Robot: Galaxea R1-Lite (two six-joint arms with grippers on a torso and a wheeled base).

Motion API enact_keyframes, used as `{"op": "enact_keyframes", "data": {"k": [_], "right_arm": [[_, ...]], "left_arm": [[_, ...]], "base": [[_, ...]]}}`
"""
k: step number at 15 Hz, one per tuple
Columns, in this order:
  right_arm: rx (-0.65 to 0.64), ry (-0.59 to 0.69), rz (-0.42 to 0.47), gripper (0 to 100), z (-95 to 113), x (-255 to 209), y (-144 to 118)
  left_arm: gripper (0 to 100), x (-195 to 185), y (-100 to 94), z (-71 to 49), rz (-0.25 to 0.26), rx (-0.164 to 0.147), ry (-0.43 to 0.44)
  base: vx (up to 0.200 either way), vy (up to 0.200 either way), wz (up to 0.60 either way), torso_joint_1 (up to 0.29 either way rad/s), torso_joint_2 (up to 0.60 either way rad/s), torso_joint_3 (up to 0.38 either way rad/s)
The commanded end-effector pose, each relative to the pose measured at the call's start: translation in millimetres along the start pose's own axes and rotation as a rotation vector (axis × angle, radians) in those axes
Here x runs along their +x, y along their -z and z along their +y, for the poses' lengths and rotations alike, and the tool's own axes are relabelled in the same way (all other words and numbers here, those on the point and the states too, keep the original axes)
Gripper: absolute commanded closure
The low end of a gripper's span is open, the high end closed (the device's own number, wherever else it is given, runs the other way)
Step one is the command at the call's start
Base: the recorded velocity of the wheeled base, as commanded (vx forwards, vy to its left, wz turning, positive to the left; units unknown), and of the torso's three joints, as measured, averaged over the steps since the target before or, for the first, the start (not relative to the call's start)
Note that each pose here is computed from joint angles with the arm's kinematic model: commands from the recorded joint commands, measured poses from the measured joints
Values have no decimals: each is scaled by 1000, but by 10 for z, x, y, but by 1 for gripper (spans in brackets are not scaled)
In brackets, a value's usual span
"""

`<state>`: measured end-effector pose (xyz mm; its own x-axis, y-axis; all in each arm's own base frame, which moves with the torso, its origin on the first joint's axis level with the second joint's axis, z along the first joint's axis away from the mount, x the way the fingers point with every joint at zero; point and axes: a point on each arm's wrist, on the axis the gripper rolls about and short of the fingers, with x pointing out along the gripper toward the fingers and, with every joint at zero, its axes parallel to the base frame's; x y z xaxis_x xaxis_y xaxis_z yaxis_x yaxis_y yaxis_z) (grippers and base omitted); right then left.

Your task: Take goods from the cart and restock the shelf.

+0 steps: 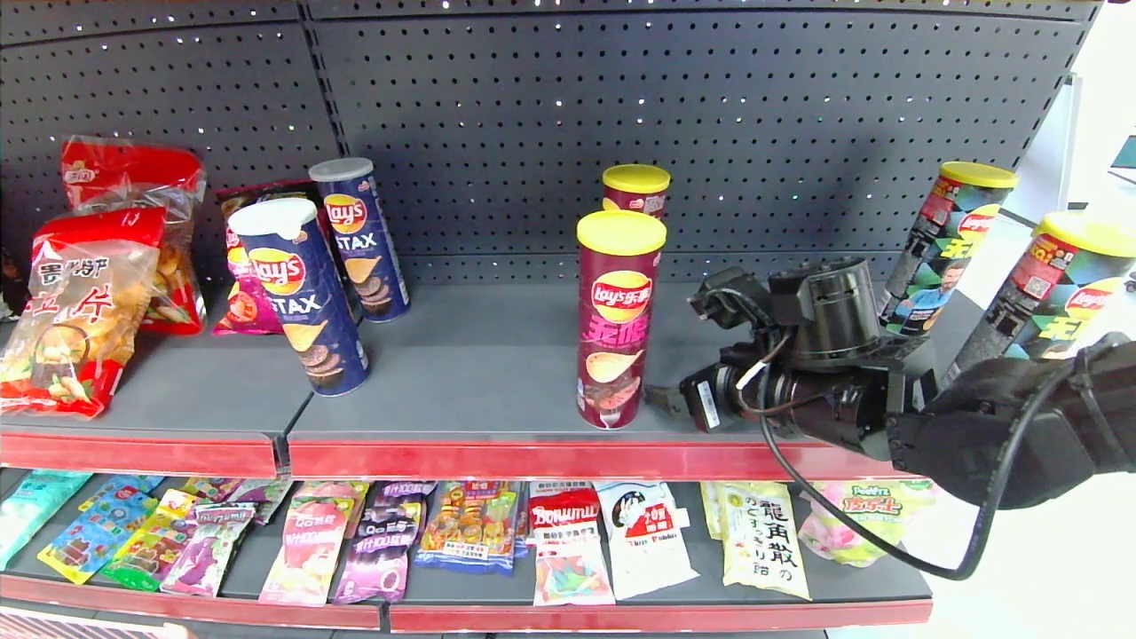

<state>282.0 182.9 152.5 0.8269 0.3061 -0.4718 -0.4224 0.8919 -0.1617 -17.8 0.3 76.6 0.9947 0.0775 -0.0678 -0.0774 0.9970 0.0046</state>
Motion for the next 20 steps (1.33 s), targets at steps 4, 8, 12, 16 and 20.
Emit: {"op": "enact_keyframes", "data": {"k": [4, 8, 12, 16, 20], "right_arm": [[21, 38, -121, 0, -168, -834, -16], [-2, 141, -359, 0, -490, -2119, 461], [103, 571, -305, 0, -591, -3081, 1222], [117, 501, -277, 0, -233, -3197, 2078], [180, 294, -416, 0, -198, -2783, 2345]], "left_arm": [[0, 1, 0, 0, 1, 0, -1], [0, -4, 1, 1, -5, 0, 2], [0, -4, 1, 1, -5, 0, 2], [0, -47, 16, 10, -65, 2, 39], [0, -48, 17, 10, -66, 0, 41]], "base": [[0, 0, 0, 0, 0, 0], [0, 0, 0, 0, 0, 0], [0, 0, 0, 0, 0, 0], [0, 0, 0, 0, 0, 0], [0, 0, 0, 0, 0, 0]]}}
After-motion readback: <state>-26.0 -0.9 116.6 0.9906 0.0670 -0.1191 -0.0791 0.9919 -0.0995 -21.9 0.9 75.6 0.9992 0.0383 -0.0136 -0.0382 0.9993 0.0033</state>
